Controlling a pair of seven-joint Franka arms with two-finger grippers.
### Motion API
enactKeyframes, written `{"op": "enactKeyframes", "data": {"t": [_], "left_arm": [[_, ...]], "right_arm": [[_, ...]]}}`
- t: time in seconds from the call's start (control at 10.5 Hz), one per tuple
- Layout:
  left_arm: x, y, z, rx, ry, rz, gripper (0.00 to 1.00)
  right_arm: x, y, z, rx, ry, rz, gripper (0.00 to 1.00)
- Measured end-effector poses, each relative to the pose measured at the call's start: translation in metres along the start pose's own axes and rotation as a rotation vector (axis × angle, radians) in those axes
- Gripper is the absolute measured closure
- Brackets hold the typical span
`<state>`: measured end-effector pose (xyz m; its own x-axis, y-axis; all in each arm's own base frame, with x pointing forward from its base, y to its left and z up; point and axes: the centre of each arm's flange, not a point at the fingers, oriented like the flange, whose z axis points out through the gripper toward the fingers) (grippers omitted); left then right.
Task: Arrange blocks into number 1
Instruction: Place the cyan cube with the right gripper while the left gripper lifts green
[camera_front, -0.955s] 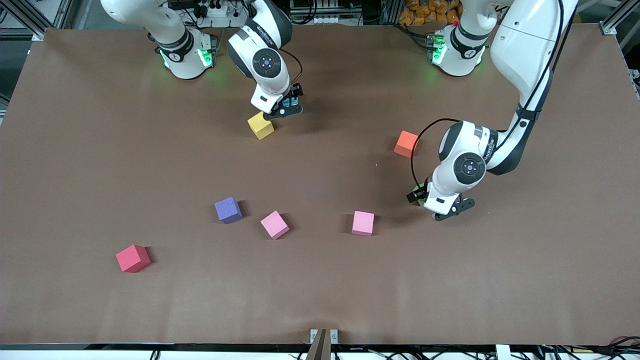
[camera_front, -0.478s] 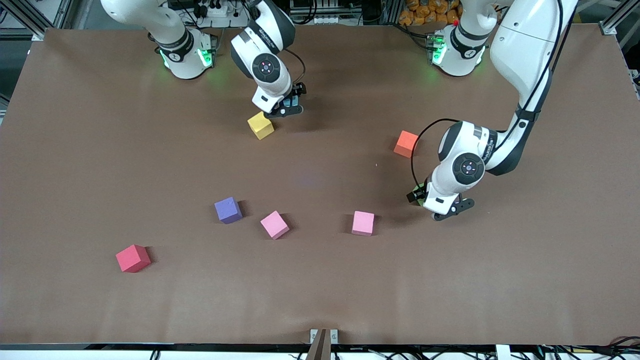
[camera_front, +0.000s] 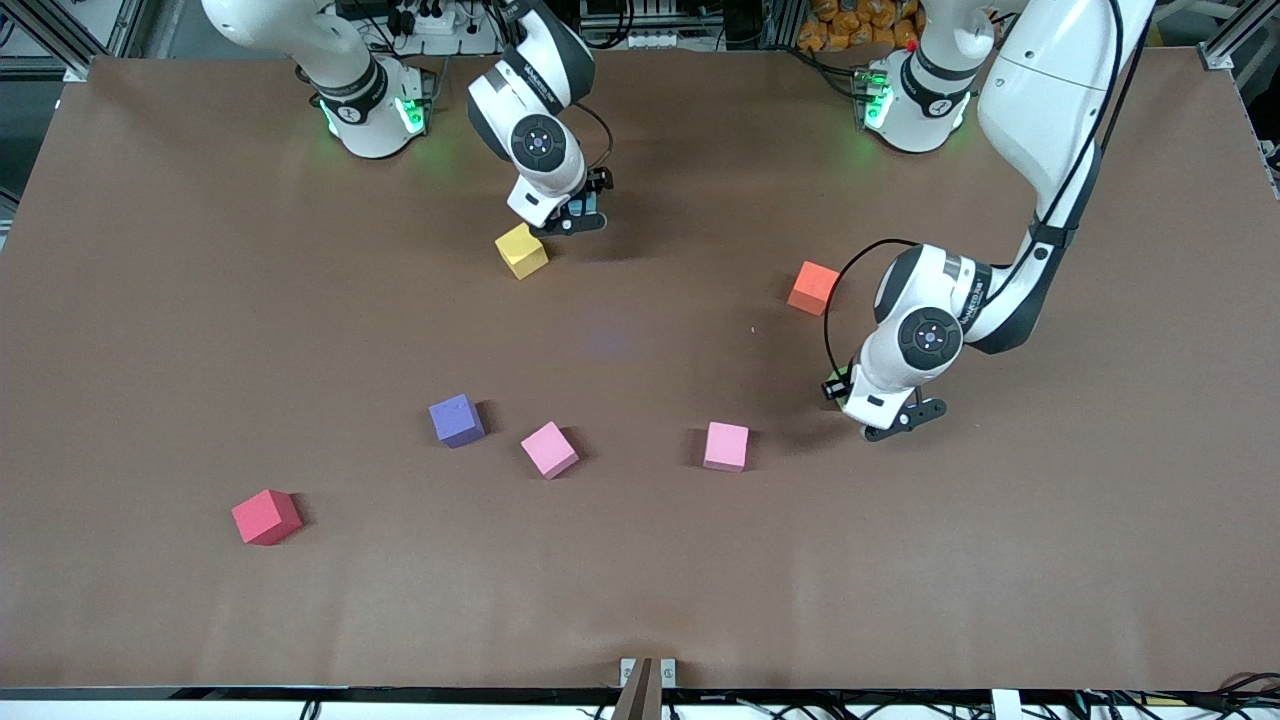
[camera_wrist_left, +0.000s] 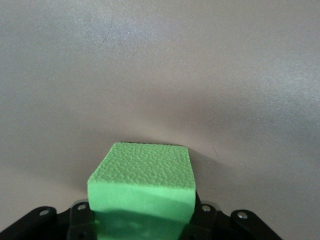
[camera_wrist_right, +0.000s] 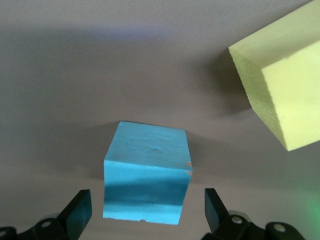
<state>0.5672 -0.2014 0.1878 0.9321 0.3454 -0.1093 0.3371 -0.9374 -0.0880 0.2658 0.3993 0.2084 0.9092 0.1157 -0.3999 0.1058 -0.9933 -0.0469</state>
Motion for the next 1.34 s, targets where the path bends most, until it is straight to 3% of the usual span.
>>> {"op": "enactKeyframes", "data": {"t": [0.29,0.48,0.67,0.96,1.15,1.34], "left_arm": [[0.003,0.001,-0.009,-0.003,0.008,-0.001,0.4],[0.003,0.001,-0.014,-0.005,0.014,-0.001,0.41],[0.005,0.001,-0.023,-0.013,0.026,-0.002,0.41],[0.009,0.003,-0.044,-0.029,0.053,-0.004,0.41],[0.012,0.007,-0.06,-0.035,0.065,-0.004,0.41],[0.013,0.011,-0.069,-0.034,0.067,-0.001,0.41]], "right_arm": [[0.003,0.001,0.01,-0.007,-0.003,0.047,0.02],[0.004,-0.001,0.012,-0.007,-0.002,0.098,0.12],[0.006,-0.006,0.007,0.006,0.007,0.148,0.41],[0.011,-0.013,-0.004,0.029,0.027,0.154,0.46],[0.022,-0.021,-0.025,0.053,0.077,0.134,0.46],[0.052,-0.024,-0.066,0.043,0.179,0.084,0.46]]}}
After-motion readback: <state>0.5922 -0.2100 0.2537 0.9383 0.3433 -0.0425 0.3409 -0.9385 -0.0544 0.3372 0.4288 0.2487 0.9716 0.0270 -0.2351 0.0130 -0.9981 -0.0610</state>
